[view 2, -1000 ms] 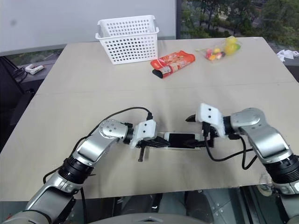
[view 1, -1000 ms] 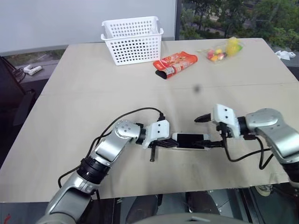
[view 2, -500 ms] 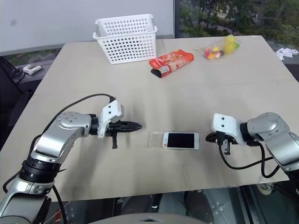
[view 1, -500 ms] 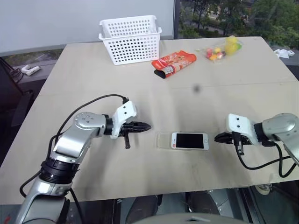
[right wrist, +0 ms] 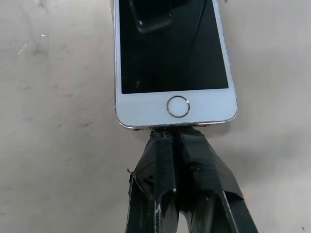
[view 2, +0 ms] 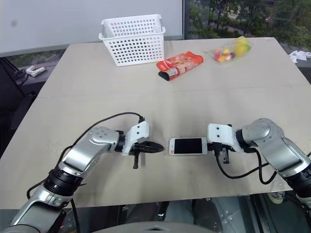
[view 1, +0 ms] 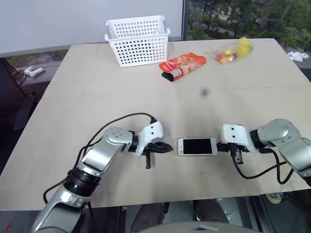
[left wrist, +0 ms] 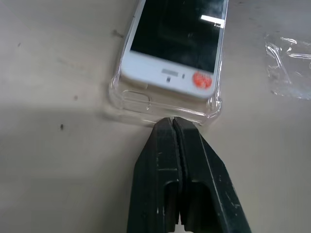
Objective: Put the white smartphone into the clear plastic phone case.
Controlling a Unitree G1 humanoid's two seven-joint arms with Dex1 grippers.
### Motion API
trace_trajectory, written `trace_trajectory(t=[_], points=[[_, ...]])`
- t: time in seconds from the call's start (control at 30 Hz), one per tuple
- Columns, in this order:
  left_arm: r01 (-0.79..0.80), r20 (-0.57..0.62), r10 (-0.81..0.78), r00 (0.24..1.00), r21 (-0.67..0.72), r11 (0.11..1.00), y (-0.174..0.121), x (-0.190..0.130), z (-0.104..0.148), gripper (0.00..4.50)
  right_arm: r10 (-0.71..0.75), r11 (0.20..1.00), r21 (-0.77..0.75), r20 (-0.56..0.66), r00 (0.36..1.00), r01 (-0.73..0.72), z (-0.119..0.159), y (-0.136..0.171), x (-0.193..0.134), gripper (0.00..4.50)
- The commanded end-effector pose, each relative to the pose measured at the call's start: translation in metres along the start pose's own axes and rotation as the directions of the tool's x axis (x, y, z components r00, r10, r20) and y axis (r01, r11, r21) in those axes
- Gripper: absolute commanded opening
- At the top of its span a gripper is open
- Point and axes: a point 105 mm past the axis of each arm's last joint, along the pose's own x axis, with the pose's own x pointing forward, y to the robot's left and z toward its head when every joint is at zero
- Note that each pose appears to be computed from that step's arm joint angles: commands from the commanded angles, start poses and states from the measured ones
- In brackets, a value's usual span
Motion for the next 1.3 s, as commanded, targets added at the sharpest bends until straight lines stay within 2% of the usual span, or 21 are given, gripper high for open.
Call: trace_trajectory(t=[0.03, 0.23, 0.4, 0.47, 0.53, 0.67, 0.77, 0.83, 0.9, 0.97, 1.07, 1.2, 1.3], points=[[0.005, 0.018, -0.006, 1.0, 0.013, 1.0, -0.001, 0.005, 0.005, 0.0, -0.013, 0.998, -0.067, 0.027, 1.0, 0.015, 0.022, -0.001, 0.01, 0.04], [-0.003, 0.012, 0.003, 1.0, 0.011, 1.0, 0.0, 0.002, 0.003, 0.0, -0.013, 0.997, -0.075, 0.065, 0.998, 0.018, 0.039, 0.001, 0.02, 0.04], [-0.038, 0.021, 0.038, 0.999, 0.001, 0.999, 0.006, -0.015, 0.003, 0.0, -0.107, 0.994, -0.031, 0.039, 0.994, 0.108, 0.021, -0.013, 0.004, 0.04], [-0.076, 0.033, 0.077, 0.997, -0.006, 0.997, 0.014, -0.034, 0.005, 0.0, -0.145, 0.989, 0.013, 0.03, 0.989, 0.145, 0.01, -0.015, -0.01, 0.04], [-0.111, 0.062, 0.111, 0.992, -0.016, 0.994, 0.022, -0.052, 0.012, 0.0, -0.183, 0.982, 0.061, 0.051, 0.982, 0.18, 0.004, -0.016, -0.023, 0.04], [-0.127, 0.149, 0.131, 0.98, -0.037, 0.991, 0.029, -0.064, 0.03, 0.0, -0.237, 0.965, 0.148, 0.131, 0.963, 0.218, 0.002, -0.018, -0.036, 0.04], [-0.067, 0.253, 0.078, 0.964, -0.054, 0.996, 0.021, -0.048, 0.047, 0.0, -0.335, 0.923, 0.306, 0.336, 0.88, 0.234, 0.012, -0.025, -0.044, 0.04], [-0.018, 0.267, 0.033, 0.963, -0.058, 0.998, 0.012, -0.031, 0.048, 0.0, -0.371, 0.903, 0.379, 0.445, 0.815, 0.204, 0.013, -0.024, -0.041, 0.04], [0.021, 0.276, -0.002, 0.961, -0.065, 0.998, 0.005, -0.014, 0.047, 0.0, -0.371, 0.901, 0.4, 0.503, 0.78, 0.171, 0.01, -0.015, -0.032, 0.04], [0.043, 0.284, -0.017, 0.959, -0.084, 0.996, 0.001, 0.003, 0.046, 0.0, -0.393, 0.882, 0.457, 0.575, 0.718, 0.116, 0.011, -0.008, -0.023, 0.04], [0.05, 0.231, -0.032, 0.972, -0.071, 0.996, -0.002, 0.018, 0.035, 0.0, -0.414, 0.874, 0.48, 0.653, 0.634, 0.076, 0.016, 0.0, -0.016, 0.04], [0.02, 0.164, -0.007, 0.986, -0.082, 0.996, 0.004, 0.026, 0.016, 0.0, -0.434, 0.864, 0.5, 0.684, 0.586, 0.057, 0.008, 0.005, -0.002, 0.04], [0.017, 0.111, -0.007, 0.994, -0.081, 0.997, 0.004, 0.026, 0.0, 0.0, -0.393, 0.877, 0.48, 0.688, 0.61, 0.023, 0.003, 0.01, 0.014, 0.04]])
